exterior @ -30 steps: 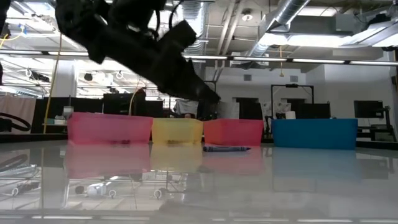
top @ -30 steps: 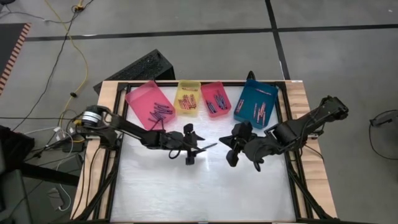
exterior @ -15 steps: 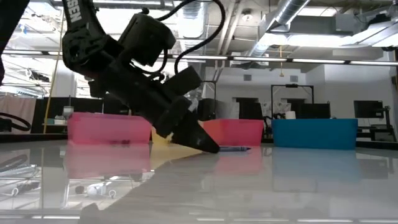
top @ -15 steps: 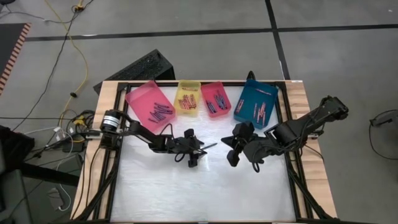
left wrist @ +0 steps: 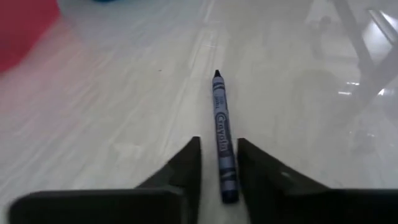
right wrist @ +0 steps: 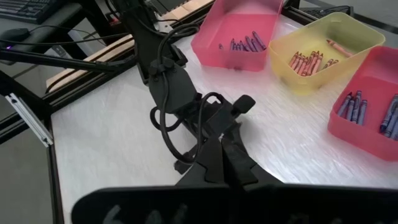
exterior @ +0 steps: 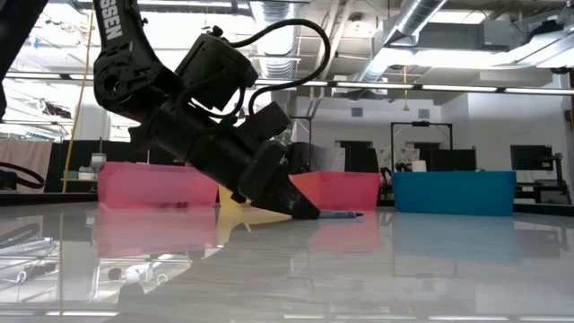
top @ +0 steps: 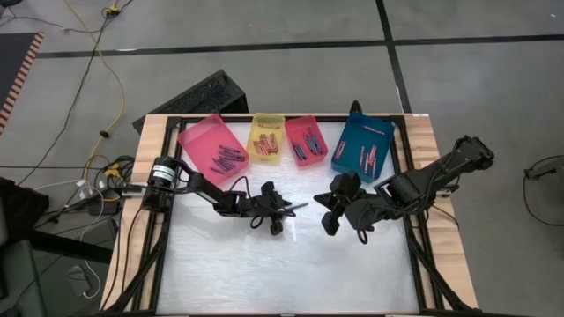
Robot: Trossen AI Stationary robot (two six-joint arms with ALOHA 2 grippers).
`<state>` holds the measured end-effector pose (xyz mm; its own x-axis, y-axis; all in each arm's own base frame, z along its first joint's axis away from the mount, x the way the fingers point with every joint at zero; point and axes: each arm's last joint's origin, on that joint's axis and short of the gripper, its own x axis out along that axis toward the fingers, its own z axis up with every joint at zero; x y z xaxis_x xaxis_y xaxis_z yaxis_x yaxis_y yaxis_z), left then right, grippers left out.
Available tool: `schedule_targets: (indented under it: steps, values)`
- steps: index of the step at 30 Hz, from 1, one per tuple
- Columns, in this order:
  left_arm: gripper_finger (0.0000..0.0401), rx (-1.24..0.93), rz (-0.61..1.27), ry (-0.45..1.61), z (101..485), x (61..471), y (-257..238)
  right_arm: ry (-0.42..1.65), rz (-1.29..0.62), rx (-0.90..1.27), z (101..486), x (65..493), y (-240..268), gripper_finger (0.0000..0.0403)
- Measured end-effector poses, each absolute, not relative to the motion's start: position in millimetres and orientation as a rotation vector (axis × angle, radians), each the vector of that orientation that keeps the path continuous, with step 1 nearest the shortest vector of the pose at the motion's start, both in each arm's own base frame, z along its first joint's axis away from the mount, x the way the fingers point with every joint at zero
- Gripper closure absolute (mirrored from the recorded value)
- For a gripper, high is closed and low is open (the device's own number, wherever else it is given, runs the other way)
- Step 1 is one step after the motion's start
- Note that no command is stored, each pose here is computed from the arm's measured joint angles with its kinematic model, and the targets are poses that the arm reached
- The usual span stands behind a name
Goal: Sort crayons
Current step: Put the blue crayon into the red bin
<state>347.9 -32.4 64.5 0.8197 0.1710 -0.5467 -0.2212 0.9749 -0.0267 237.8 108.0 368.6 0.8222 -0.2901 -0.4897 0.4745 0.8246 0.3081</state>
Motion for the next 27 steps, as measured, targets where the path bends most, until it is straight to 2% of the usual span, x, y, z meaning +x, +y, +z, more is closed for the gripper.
schedule_targets:
  steps: [3,5,16,23,27]
  values:
    - [0.0366,-0.092,0.202,0.578,63.9,347.6,-32.6,0.443,-0.421,0.435,368.5,237.7,108.0,0.0403]
    - [0.0387,-0.095,0.194,0.580,63.8,347.5,-32.8,0.444,-0.421,0.434,368.5,237.7,108.0,0.0403]
    - [0.0391,-0.196,0.183,0.559,81.8,345.3,-32.6,0.376,-0.453,0.366,372.0,233.3,115.5,0.0403]
    - [0.0392,-0.229,0.179,0.492,119.2,342.9,-27.5,0.286,-0.524,0.267,375.1,224.1,126.4,0.0403]
    - [0.0392,-0.235,0.213,0.384,153.1,340.0,-23.5,0.228,-0.563,0.228,377.0,217.0,134.2,0.0403]
